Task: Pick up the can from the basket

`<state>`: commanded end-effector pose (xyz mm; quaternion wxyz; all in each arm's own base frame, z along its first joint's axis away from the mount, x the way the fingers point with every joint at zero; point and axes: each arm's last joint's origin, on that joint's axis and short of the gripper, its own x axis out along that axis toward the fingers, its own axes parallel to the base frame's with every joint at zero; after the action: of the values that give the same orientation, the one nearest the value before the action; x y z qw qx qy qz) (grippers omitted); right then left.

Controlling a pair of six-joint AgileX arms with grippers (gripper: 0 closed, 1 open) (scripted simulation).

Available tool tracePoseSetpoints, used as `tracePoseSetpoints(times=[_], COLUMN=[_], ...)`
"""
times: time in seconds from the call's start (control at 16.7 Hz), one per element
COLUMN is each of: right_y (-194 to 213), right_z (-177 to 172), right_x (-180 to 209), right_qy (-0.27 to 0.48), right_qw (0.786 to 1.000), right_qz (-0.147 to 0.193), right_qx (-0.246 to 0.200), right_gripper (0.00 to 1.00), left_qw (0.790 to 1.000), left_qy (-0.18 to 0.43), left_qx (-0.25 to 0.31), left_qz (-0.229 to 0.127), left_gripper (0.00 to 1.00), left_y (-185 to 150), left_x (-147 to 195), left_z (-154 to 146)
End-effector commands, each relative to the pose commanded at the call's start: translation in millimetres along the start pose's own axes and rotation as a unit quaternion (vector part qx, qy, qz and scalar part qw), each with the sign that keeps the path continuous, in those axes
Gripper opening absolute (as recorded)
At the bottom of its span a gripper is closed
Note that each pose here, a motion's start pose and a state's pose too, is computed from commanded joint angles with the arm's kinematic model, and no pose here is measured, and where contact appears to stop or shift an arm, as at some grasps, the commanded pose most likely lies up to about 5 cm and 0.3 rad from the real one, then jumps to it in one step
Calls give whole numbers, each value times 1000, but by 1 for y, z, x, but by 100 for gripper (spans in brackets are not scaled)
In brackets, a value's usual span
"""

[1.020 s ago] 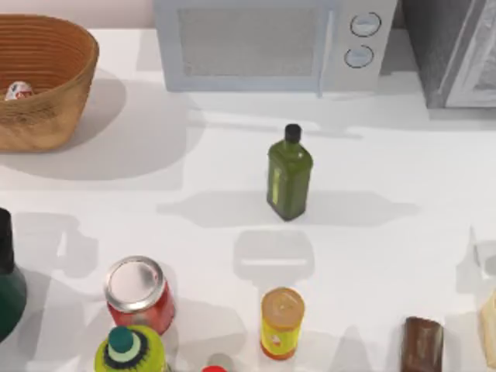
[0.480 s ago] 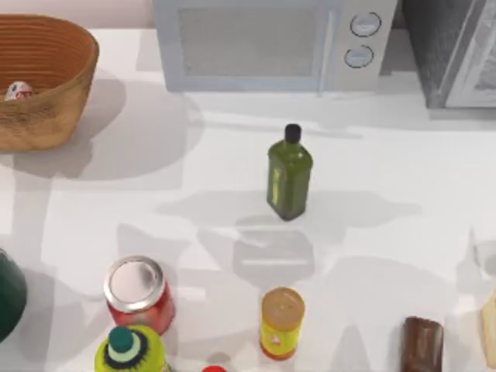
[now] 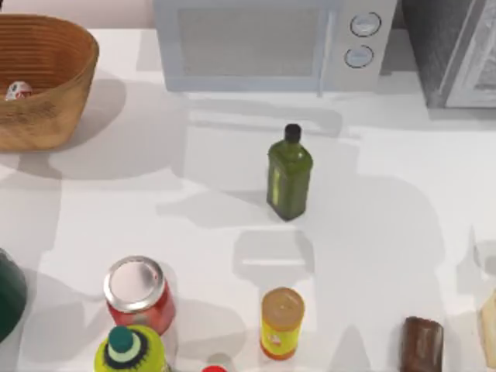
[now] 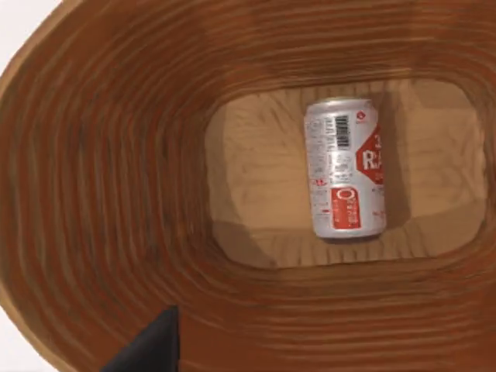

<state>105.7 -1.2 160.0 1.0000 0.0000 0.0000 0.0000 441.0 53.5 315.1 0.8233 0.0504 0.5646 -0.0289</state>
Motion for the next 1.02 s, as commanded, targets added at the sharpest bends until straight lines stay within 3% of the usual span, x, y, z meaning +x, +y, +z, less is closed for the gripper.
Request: tracePoseSetpoints(times=[0.3, 0.48, 1.02], right_y=[0, 0, 0], right_z=[0, 0, 0], right_x=[0, 0, 0], right_qy=[0, 0, 0], right_qw=[1000, 1000, 1000], right_qz=[0, 0, 0], right_qx=[0, 0, 0], right_gripper=[100, 100, 100], left_qw=[995, 991, 989], left_qy=[87, 120, 131], left_qx=[-32, -47, -54], left_qz=[-29, -37, -38], left_gripper=[100, 100, 100], left_y=[3, 3, 5], left_x=[92, 126, 142], left_z=[20, 19, 17])
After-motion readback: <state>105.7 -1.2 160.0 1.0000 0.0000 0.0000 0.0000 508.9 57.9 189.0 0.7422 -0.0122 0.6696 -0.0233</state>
